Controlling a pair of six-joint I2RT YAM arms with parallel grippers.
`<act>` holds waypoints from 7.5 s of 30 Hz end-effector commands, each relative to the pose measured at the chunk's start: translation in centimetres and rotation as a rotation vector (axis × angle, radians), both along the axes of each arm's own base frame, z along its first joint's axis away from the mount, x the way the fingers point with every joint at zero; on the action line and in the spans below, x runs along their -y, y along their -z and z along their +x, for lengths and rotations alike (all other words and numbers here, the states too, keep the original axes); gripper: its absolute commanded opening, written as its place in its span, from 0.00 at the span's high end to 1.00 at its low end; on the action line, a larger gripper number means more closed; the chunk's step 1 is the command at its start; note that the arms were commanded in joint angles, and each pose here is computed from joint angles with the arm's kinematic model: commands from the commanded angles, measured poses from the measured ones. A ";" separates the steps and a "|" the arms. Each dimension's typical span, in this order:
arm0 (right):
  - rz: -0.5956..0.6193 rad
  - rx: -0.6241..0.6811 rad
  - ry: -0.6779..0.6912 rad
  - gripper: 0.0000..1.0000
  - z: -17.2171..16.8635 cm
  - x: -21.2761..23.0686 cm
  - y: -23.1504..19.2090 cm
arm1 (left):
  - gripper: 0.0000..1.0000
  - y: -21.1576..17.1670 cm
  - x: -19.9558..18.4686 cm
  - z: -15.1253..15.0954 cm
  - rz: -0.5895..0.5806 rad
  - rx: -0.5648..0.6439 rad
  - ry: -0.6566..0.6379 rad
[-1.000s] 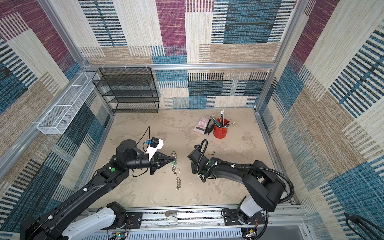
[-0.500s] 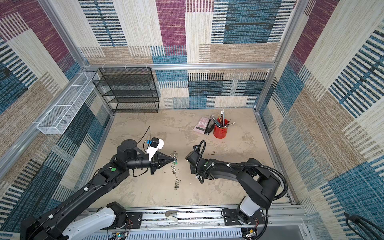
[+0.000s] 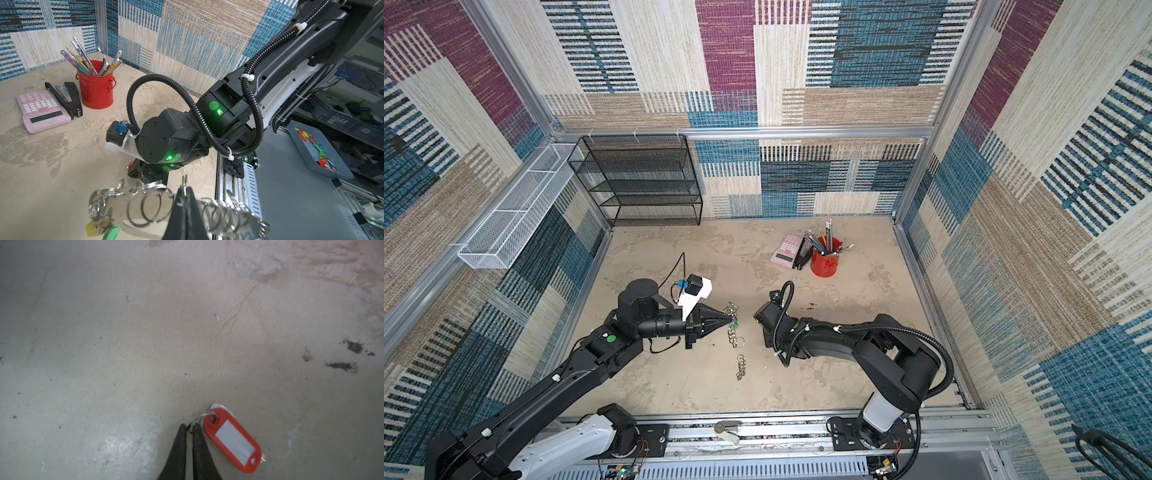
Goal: Put the keys on the keyring
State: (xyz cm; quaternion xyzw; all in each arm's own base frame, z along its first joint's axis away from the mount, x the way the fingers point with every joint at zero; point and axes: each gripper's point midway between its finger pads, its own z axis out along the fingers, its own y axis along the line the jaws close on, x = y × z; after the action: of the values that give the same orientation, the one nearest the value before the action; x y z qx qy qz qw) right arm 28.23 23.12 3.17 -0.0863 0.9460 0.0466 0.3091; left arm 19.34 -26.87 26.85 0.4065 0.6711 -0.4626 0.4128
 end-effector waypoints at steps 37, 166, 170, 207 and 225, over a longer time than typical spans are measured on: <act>0.328 -0.148 -0.234 0.75 -2.8 -3.0 -3.6 | 1.00 -0.8 0.0 0.0 -0.019 0.045 -0.001; 0.481 -0.011 -0.397 0.62 -2.3 -2.9 -3.9 | 1.00 -1.7 -0.2 -0.8 -0.041 0.076 0.025; 0.451 -0.011 -0.437 0.62 -2.9 -3.5 -3.0 | 1.00 -1.6 -0.1 -0.7 -0.040 0.073 0.024; 0.380 -0.020 -0.473 0.91 -3.1 -4.1 -0.5 | 1.00 -1.5 -0.1 -0.7 -0.037 0.068 0.027; 0.643 0.170 -0.521 1.00 -3.4 -3.3 -10.0 | 1.00 -1.3 -0.6 -2.6 -0.005 0.185 0.113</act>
State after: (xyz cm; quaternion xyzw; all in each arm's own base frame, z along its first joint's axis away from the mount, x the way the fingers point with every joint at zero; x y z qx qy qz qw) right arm 25.29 25.95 10.53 -0.2152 0.8295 0.3734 0.3554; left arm 17.83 -26.24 27.90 0.4428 0.6411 -0.4501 0.4363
